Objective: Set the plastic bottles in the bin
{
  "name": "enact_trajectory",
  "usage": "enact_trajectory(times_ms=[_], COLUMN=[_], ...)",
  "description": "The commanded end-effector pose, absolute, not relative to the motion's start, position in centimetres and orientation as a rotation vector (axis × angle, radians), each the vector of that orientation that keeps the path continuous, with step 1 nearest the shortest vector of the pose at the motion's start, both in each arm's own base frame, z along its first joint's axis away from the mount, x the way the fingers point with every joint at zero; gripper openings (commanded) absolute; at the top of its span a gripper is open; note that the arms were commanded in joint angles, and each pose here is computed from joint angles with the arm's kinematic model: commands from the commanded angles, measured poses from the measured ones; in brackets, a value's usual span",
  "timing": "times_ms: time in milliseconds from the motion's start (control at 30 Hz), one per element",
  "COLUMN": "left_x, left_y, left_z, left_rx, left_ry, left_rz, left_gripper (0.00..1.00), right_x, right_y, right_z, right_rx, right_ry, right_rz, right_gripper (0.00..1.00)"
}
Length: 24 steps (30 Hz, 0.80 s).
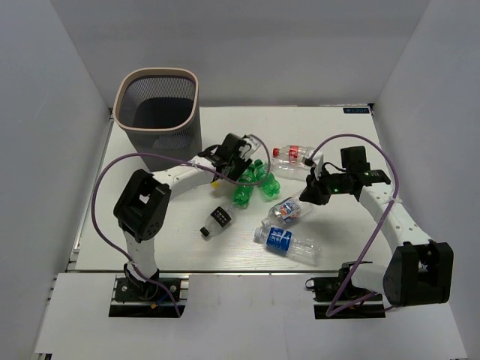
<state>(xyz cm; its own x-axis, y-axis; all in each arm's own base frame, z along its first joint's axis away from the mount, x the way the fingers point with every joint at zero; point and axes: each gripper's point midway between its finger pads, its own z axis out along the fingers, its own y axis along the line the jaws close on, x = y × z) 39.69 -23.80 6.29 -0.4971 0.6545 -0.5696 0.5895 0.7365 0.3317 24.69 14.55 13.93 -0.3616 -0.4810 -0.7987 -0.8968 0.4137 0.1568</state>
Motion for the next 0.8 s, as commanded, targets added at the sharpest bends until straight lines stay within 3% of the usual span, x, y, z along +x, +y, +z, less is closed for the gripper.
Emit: enact_trajectory(times_ms=[0,33,67,233,333,533,767], left_x=[41.9,41.8,41.9,42.8,43.1,43.0,44.6], left_y=[-28.5,-29.1,-29.2,-30.5,-29.5,-26.0,-15.8], left_z=[19.8,21.1,22.3,31.9,36.9,46.8,48.3], left_rx=[0.805,0.793,0.773,0.64,0.507,0.27,-0.064], left_ry=[1.969,1.954,1.95,1.791,1.704,1.487,1.479], left_rz=[-0.093,-0.112,-0.124,-0.223,-0.292,-0.335,-0.069], left_gripper=[0.13,0.11,0.1,0.08,0.08,0.08,0.08], right_x=[23.8,23.8,23.9,24.6,24.9,25.2,26.1], right_y=[15.5,15.5,15.5,15.5,15.4,15.5,15.5], right_z=[14.6,14.6,14.6,14.8,14.8,14.8,14.8], right_rx=[-1.202,-1.2,-1.198,-1.172,-1.151,-1.15,-1.13], right_ry=[1.934,1.935,1.93,1.922,1.937,1.932,1.933], right_rz=[0.855,0.863,0.859,0.831,0.819,0.811,0.786], right_gripper=[0.15,0.05,0.0,0.0,0.1,0.12,0.22])
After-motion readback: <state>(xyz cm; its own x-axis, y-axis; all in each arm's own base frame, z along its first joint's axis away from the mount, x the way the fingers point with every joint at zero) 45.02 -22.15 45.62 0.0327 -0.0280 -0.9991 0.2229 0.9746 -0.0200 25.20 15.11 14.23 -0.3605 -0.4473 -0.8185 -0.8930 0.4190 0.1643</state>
